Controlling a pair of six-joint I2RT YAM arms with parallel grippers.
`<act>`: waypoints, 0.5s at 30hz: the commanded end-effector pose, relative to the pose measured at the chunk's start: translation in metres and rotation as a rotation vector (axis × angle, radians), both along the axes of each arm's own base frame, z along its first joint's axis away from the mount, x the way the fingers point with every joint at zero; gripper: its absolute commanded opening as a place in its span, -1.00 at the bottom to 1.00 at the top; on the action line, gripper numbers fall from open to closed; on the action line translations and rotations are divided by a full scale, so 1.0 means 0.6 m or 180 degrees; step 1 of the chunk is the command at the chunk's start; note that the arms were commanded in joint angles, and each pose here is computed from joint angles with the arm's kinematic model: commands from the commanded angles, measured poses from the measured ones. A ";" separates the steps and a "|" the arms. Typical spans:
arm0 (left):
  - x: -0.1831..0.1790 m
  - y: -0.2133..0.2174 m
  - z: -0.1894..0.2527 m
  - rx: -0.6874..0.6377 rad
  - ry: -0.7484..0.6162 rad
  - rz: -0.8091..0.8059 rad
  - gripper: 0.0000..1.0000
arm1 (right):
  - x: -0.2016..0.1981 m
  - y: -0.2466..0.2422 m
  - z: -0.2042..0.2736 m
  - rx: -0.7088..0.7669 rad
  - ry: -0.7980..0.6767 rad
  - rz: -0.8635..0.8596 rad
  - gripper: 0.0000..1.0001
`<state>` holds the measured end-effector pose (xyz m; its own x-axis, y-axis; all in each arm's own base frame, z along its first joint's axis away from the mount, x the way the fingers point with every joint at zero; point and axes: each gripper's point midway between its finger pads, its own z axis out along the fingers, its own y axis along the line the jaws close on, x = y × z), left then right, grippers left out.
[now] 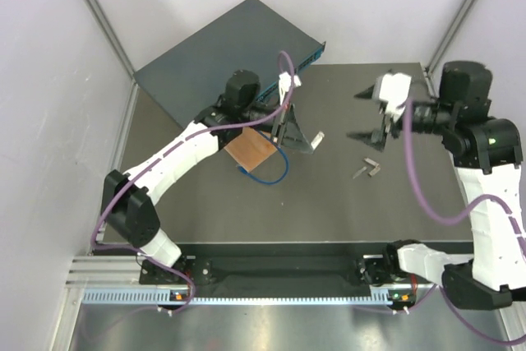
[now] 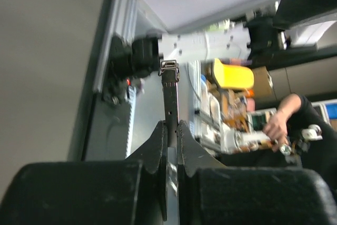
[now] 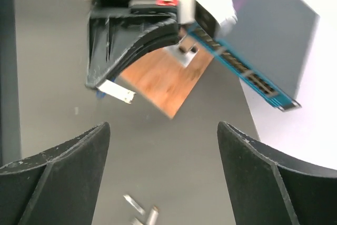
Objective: Insert the plug into the switch port
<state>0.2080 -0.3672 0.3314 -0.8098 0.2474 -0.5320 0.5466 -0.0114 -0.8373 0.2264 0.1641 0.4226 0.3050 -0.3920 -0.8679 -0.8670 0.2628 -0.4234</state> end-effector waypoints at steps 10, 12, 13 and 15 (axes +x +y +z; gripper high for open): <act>-0.113 0.020 -0.056 0.0403 0.0049 -0.0686 -1.00 | -0.089 0.056 -0.158 -0.1359 -0.0717 0.1164 0.38; -0.113 0.018 -0.059 0.0407 0.0085 -0.0710 -1.00 | -0.104 0.075 -0.170 -0.1407 -0.0816 0.1324 0.35; -0.113 0.018 -0.060 0.0408 0.0091 -0.0714 -1.00 | -0.104 0.078 -0.178 -0.1461 -0.0857 0.1321 0.32; -0.113 0.016 -0.059 0.0400 0.0090 -0.0726 -1.00 | -0.116 0.090 -0.185 -0.1494 -0.0886 0.1436 0.25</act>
<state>0.1444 -0.3592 0.2847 -0.7705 0.4772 -0.4227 0.4963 0.0328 -0.8675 0.1555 0.2104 0.3001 0.6195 -0.5225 -0.5858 -0.7809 -0.3344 -0.5276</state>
